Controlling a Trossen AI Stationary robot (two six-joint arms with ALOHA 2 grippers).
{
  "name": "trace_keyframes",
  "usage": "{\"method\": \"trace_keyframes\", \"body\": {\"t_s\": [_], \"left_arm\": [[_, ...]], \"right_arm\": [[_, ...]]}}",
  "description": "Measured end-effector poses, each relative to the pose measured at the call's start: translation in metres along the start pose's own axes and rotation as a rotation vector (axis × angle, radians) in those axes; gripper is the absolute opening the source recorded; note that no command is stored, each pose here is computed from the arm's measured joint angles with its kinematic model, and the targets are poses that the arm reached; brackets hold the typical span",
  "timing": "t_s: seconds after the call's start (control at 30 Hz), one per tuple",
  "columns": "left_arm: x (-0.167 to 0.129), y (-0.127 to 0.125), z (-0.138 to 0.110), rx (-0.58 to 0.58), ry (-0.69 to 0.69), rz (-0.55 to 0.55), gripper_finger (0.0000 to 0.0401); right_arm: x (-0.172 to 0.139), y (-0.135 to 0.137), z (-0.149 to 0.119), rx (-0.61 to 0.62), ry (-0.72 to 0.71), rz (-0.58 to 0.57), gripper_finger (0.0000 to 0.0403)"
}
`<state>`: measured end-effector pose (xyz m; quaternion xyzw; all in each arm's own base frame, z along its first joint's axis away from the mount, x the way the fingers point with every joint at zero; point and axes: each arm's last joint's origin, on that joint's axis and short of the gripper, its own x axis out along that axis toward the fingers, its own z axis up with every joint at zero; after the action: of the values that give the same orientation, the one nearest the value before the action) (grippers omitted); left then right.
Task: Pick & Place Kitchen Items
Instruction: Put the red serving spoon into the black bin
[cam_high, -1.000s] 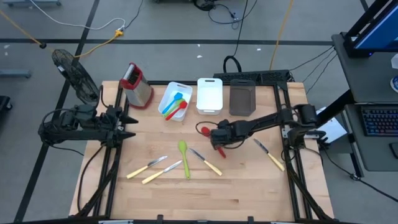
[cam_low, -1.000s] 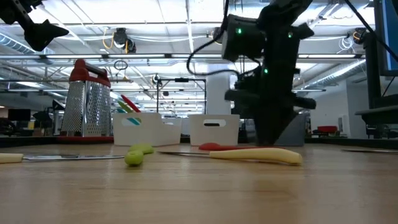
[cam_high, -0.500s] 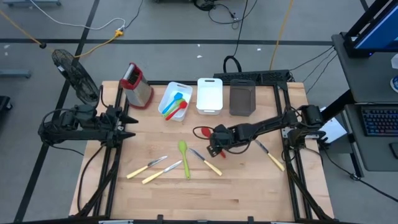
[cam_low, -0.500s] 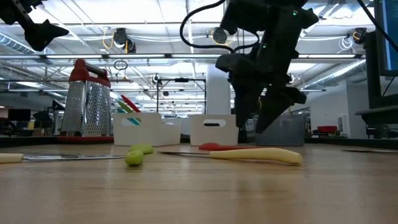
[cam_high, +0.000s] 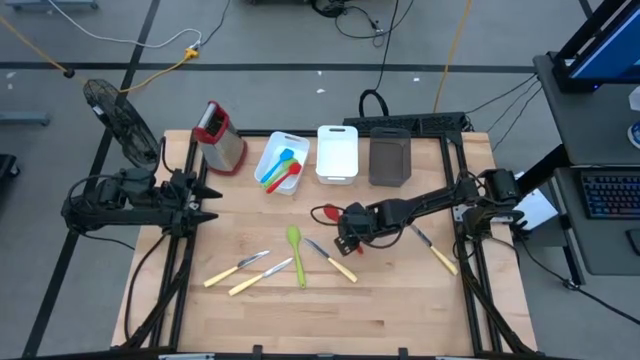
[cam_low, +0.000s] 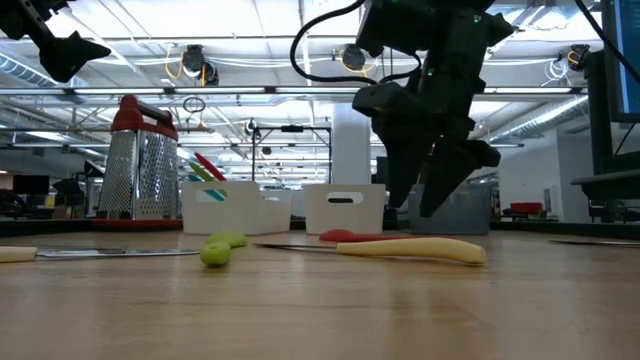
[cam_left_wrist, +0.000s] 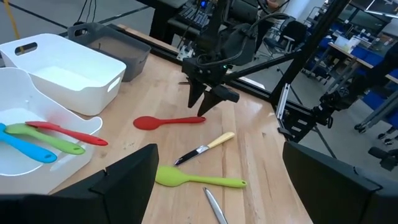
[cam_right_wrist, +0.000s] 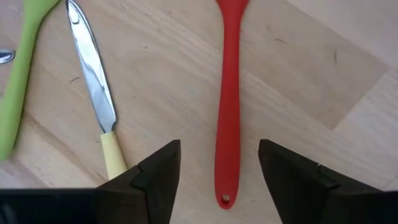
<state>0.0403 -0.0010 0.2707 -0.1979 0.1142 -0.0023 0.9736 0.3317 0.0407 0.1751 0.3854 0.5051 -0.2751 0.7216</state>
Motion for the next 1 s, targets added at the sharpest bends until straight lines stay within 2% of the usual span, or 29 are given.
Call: {"method": "trace_keyframes", "body": {"t_s": [0.17, 0.43, 0.67, 0.73, 0.83, 0.9, 1.0], "left_arm": [[0.0, 0.0, 0.0, -0.007, 0.0, 0.0, 0.0351], [0.0, 0.0, 0.0, -0.01, 0.0, 0.0, 0.0351], [0.0, 0.0, 0.0, -0.008, 0.0, 0.001, 0.0351], [0.0, 0.0, 0.0, -0.008, -0.001, 0.001, 0.0351], [0.0, 0.0, 0.0, -0.008, 0.0, 0.001, 0.0351], [0.0, 0.0, 0.0, -0.009, -0.001, 0.002, 0.0351], [0.0, 0.0, 0.0, -0.014, -0.001, 0.002, 0.0351]], "right_arm": [[0.0, 0.005, 0.001, -0.005, -0.02, 0.044, 0.0208], [-0.001, 0.012, 0.005, -0.155, -0.059, 0.117, 0.0208], [-0.002, 0.015, 0.005, -0.202, -0.082, 0.139, 0.0208], [-0.002, 0.016, 0.005, -0.206, -0.064, 0.156, 0.0208], [-0.002, 0.015, 0.005, -0.282, 0.011, 0.204, 0.0208], [-0.002, 0.014, 0.003, -0.306, 0.022, 0.188, 0.0208], [-0.011, 0.017, 0.0, -0.337, 0.042, 0.102, 0.0208]]}}
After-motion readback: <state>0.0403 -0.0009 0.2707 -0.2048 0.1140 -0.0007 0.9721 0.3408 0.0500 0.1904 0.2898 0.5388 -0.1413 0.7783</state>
